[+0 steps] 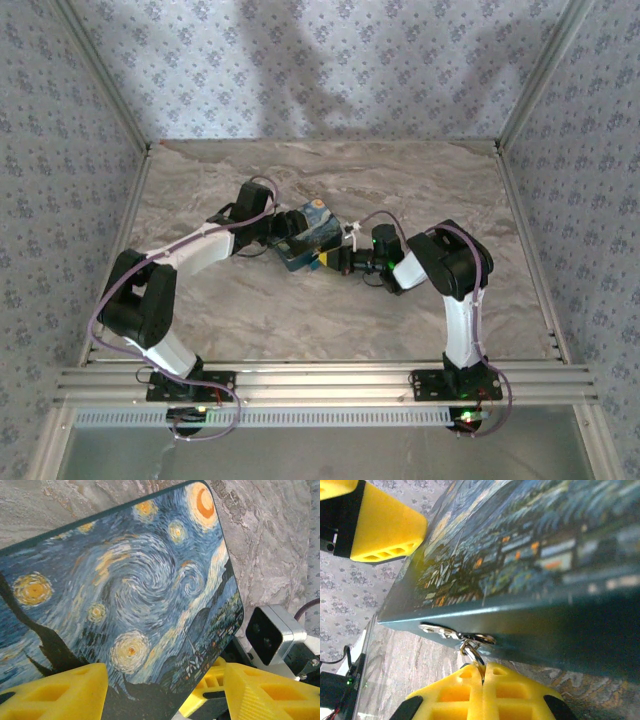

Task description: Unlock the padlock with the key

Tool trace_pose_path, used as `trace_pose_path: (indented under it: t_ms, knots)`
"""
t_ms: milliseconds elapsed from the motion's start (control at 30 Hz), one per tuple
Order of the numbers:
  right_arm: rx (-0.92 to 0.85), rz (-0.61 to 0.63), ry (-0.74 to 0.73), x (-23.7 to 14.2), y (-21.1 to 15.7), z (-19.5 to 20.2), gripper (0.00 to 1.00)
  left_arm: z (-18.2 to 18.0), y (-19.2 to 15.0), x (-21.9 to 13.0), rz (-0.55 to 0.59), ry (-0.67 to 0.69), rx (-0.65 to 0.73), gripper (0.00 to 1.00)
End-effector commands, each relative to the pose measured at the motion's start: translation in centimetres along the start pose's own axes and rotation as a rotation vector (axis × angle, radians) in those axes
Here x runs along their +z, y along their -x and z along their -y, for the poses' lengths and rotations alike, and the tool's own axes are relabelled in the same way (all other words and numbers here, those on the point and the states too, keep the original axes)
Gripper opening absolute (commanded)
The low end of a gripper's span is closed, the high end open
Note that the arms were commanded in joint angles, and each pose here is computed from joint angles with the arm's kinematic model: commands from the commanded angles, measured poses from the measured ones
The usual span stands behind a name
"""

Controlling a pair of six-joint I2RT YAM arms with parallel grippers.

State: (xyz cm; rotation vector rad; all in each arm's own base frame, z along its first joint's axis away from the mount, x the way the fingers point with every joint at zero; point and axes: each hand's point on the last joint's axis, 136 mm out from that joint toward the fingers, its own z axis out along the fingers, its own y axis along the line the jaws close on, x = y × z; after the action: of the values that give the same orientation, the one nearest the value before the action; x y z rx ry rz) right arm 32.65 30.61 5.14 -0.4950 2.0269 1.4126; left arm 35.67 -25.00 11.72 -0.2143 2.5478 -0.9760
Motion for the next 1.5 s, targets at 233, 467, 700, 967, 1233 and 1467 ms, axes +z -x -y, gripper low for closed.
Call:
trace_pose_path:
  t_ms: [233, 467, 700, 967, 1233, 1467]
  knots:
    - [0.038, 0.13, -0.048, -1.7, 2.8, 0.6, 0.0, -2.5, -2.3, 0.9, -0.067, 0.065, -0.028, 0.63]
    - [0.045, 0.158, -0.104, -3.4, 3.2, 1.4, 0.0, -2.3, -2.2, 0.8, -0.064, 0.062, -0.024, 0.63]
    - [0.022, 0.172, -0.153, -5.9, 3.0, 1.6, 0.0, -0.7, -0.9, 0.0, -0.036, 0.033, 0.002, 0.66]
    - [-0.019, 0.156, -0.215, -9.0, 3.1, 0.8, 0.0, 1.9, 1.5, -2.4, 0.034, 0.023, 0.073, 0.76]
    - [-0.047, 0.131, -0.275, -11.6, 4.2, -1.3, 0.0, 2.4, 3.6, -6.3, 0.159, 0.061, 0.118, 0.98]
    - [-0.038, 0.079, -0.347, -13.6, 4.4, -4.2, 0.0, -1.3, 3.0, -8.8, 0.198, 0.15, 0.122, 0.98]
